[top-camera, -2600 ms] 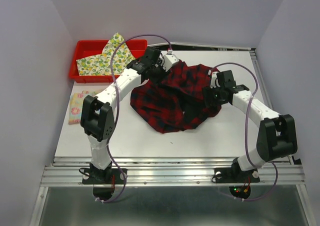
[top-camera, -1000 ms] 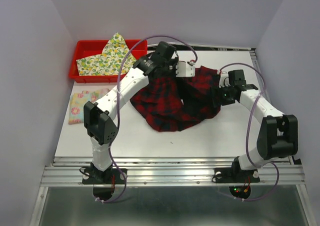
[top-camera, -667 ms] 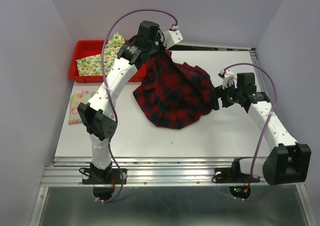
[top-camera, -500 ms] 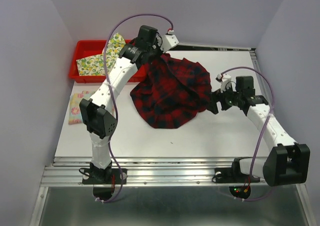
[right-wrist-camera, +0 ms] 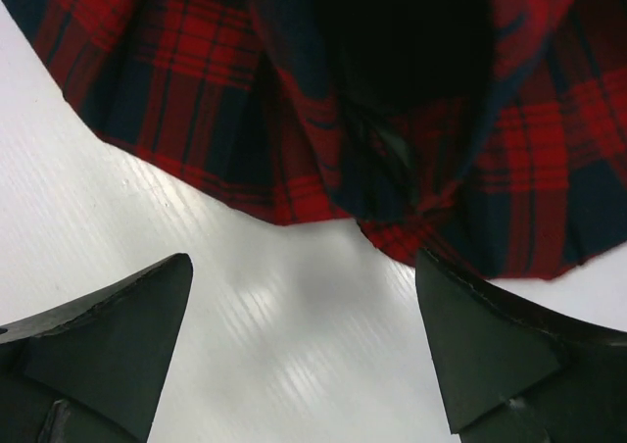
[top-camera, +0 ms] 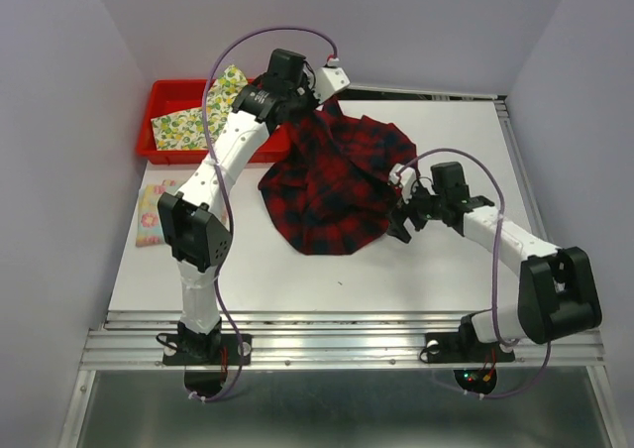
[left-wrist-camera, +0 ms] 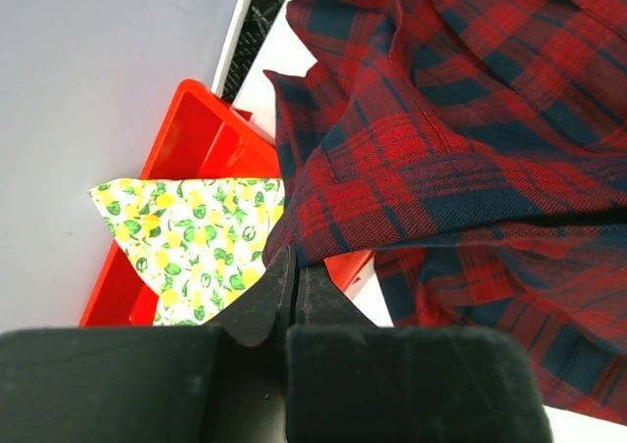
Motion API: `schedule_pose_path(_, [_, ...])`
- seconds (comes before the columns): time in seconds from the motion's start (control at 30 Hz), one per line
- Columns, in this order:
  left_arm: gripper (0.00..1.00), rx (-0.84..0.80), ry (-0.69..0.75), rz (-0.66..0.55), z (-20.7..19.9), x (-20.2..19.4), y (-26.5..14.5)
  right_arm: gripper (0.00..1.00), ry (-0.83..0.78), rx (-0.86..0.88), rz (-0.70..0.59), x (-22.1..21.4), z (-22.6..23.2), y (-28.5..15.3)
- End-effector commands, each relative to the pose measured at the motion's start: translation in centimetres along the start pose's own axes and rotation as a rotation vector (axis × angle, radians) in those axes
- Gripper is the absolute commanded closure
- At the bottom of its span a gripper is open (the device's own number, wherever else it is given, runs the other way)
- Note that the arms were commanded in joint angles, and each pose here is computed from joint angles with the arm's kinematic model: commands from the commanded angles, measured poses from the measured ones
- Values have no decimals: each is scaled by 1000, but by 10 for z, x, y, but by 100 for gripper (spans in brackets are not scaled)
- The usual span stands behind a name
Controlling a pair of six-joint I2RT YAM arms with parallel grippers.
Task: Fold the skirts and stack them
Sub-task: Flatten the skirt out
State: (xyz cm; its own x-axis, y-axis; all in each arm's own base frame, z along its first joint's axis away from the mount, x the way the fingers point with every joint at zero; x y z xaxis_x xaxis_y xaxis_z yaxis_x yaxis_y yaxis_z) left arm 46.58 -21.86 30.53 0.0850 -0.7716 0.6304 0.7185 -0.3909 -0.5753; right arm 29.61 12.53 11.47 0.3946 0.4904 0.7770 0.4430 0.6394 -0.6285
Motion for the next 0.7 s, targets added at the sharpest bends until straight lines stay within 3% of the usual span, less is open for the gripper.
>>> schedule_pose_path(0.0, [100, 87, -7, -110, 33, 25, -16, 0, -108, -66, -44, 18, -21, 25])
schedule_pose_path(0.17, [100, 98, -2, -125, 39, 26, -20, 0, -63, -99, -38, 20, -40, 45])
schedule_pose_path(0.3, [100, 90, 9, -128, 37, 24, -21, 1, -24, -160, -118, 43, -57, 52])
schedule_pose_path(0.47, [100, 97, 14, -124, 38, 22, -24, 4, -28, -134, -179, 68, -58, 50])
schedule_pose_path(0.67, [100, 96, 15, -121, 40, 19, -25, 4, -88, -59, -149, 67, -41, 36])
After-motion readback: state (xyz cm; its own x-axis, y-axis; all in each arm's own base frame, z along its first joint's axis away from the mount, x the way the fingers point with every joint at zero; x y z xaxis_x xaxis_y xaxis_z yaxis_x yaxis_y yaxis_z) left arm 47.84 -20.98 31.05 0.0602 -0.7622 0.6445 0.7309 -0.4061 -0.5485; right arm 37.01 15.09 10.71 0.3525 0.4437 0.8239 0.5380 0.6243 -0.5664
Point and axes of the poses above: each gripper's point midway between its finger pads, its own y axis out along the fingers, its own z axis along the line the jaws close on, x = y × z, the point moved 3 cm from there along -y, back along the fingers, and after that the axes turned 2 degrees about y, right-handed, at the moved point
